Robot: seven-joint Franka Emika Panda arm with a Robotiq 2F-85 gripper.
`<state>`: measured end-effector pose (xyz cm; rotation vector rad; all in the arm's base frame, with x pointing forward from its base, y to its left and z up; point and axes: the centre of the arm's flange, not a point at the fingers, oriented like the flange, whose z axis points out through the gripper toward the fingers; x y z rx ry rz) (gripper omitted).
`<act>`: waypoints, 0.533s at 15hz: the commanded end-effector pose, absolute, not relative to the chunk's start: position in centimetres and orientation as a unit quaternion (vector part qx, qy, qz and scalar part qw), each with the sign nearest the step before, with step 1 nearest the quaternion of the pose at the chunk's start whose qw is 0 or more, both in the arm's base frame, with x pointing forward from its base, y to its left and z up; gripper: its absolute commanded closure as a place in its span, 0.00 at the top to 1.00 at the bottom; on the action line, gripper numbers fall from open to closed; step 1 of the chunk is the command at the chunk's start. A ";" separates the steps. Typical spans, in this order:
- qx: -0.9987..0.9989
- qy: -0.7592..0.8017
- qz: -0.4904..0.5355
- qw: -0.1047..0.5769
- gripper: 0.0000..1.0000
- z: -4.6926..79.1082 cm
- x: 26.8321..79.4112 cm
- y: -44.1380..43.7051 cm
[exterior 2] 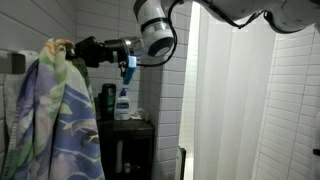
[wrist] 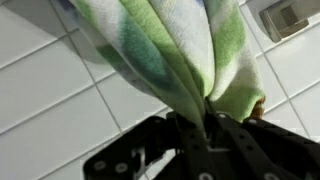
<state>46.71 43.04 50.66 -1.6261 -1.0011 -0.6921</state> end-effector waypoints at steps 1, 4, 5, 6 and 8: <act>-0.699 -0.401 -0.277 0.524 0.04 50.0 47.9 44.2; -0.718 -0.379 -0.265 0.520 0.04 48.4 48.3 43.8; -0.724 -0.374 -0.259 0.518 0.04 47.8 48.4 43.7; -0.728 -0.370 -0.255 0.518 0.04 47.2 48.4 43.7; -0.733 -0.364 -0.246 0.520 0.04 46.4 48.3 43.8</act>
